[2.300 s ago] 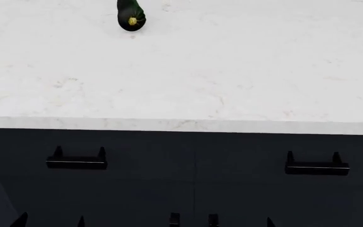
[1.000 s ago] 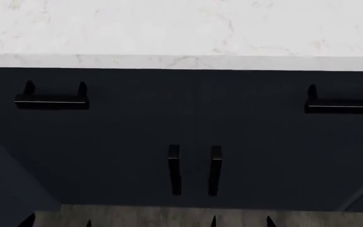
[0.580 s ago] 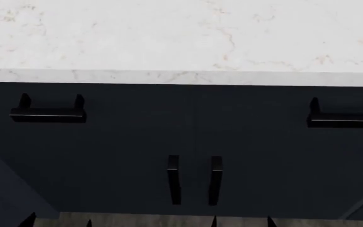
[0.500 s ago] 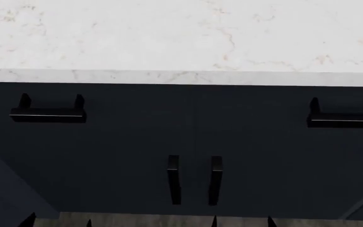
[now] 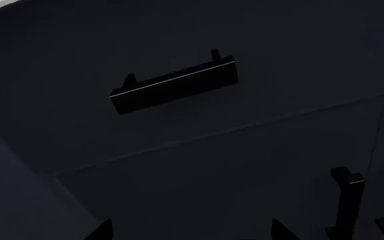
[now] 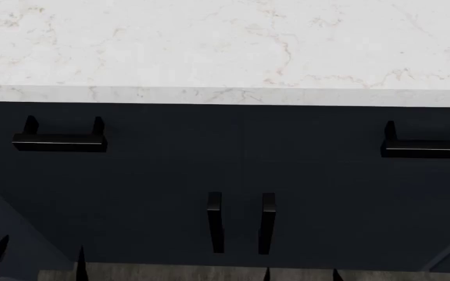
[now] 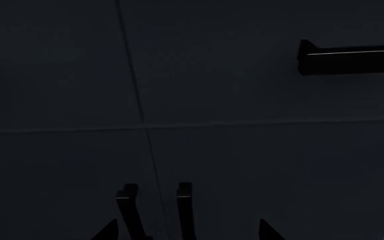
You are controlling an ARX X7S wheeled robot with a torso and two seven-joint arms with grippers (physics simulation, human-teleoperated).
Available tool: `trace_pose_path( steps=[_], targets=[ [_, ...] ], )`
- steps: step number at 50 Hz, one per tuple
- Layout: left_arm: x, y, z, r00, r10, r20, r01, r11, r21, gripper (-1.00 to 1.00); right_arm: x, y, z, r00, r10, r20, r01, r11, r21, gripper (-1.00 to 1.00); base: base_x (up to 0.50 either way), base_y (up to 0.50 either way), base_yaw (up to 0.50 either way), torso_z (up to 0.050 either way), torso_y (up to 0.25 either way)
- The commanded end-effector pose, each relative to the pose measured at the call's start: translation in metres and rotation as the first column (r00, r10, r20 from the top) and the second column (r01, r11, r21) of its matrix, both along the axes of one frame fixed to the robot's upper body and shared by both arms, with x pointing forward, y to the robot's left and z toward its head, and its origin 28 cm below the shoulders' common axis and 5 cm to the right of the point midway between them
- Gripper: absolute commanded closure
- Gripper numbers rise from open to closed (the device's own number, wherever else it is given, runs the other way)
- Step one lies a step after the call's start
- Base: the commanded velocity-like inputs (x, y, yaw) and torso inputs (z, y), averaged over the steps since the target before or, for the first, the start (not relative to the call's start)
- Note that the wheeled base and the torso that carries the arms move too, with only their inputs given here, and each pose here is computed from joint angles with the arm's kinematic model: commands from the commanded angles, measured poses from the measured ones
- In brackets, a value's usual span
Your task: Open the left drawer.
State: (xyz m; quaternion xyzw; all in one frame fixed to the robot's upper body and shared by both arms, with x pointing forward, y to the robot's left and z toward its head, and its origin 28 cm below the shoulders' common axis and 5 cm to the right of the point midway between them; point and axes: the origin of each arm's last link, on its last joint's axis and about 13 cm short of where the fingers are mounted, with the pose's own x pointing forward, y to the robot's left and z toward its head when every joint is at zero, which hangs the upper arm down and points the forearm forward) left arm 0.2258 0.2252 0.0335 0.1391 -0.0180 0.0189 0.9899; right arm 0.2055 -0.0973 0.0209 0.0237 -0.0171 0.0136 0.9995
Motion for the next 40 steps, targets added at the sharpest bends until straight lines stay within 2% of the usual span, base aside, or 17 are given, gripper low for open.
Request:
trace_pose_path(
  steps=[1,2,7,8,9,14,16,32,33,37,38,39,40],
  targets=[
    [0.018,0.012,0.009,0.999,0.051,0.019,-0.055,0.949,0.311,-1.00,0.001,0.000,-0.001,1.000,-0.016,-0.016,0.016,1.000,0.002,-1.00,0.00,0.00,0.00,0.000,0.000],
    [0.019,0.012,0.009,0.998,0.058,0.012,-0.058,0.949,0.309,-1.00,0.001,0.000,-0.001,1.000,-0.017,-0.018,0.017,1.000,0.000,-1.00,0.00,0.00,0.00,0.000,0.000],
    [0.024,0.015,0.008,0.998,0.063,0.017,-0.063,0.869,0.491,-1.00,0.002,0.000,-0.002,1.000,-0.016,-0.021,0.016,1.000,-0.003,-1.00,0.00,0.00,0.00,0.000,0.000],
    [0.025,0.016,0.009,0.996,0.093,0.009,-0.086,0.871,0.484,-1.00,0.002,0.000,-0.002,1.000,-0.016,-0.025,0.016,1.000,0.002,-1.00,0.00,0.00,0.00,0.000,0.000],
    [0.025,0.016,0.009,0.997,0.076,-0.005,-0.064,0.872,0.486,-1.00,0.002,0.000,-0.002,0.999,-0.017,-0.027,0.017,1.000,0.001,-1.00,0.00,0.00,0.00,0.000,0.000],
    [0.027,0.019,0.015,0.993,0.118,0.012,-0.105,0.826,0.554,-1.00,0.002,0.002,0.000,0.999,-0.007,-0.035,0.007,1.000,-0.003,-1.00,0.00,0.00,0.00,0.000,0.000],
    [0.026,0.021,0.017,0.989,0.141,0.049,-0.138,0.750,0.647,-1.00,0.002,0.002,0.001,0.998,-0.030,-0.046,0.029,0.999,-0.022,-1.00,0.00,0.00,0.00,0.000,0.000],
    [0.026,0.021,0.018,0.989,0.141,0.049,-0.138,0.750,0.647,-1.00,0.002,0.002,0.001,0.998,-0.030,-0.046,0.029,0.999,-0.022,-1.00,0.00,0.00,0.00,0.000,0.000],
    [0.031,0.021,0.015,0.985,0.147,0.087,-0.165,0.685,0.709,-1.00,0.003,0.001,0.001,0.998,-0.035,-0.043,0.034,0.999,-0.025,-1.00,0.00,0.00,0.00,0.000,0.000],
    [0.038,0.022,0.016,0.987,0.131,0.096,-0.158,0.640,0.752,-1.00,0.002,0.002,0.002,0.999,-0.032,-0.041,0.031,0.999,-0.023,-1.00,0.00,0.00,0.00,0.000,0.000],
    [0.040,0.021,0.017,0.987,0.126,0.101,-0.157,0.595,0.788,-1.00,0.002,0.001,0.001,0.999,-0.031,-0.041,0.030,0.999,-0.022,-1.00,0.00,0.00,0.00,0.000,0.000],
    [0.042,0.021,0.019,0.987,0.123,0.105,-0.158,0.586,0.795,-1.00,0.002,0.001,0.000,0.999,-0.031,-0.042,0.030,0.999,-0.022,-1.00,0.00,0.00,0.00,0.000,0.000],
    [0.044,0.021,0.021,0.987,0.125,0.101,-0.154,0.558,0.816,-1.00,0.002,0.001,-0.001,0.999,-0.030,-0.042,0.029,0.999,-0.026,-1.00,0.00,0.00,0.00,0.000,0.000]
  ],
)
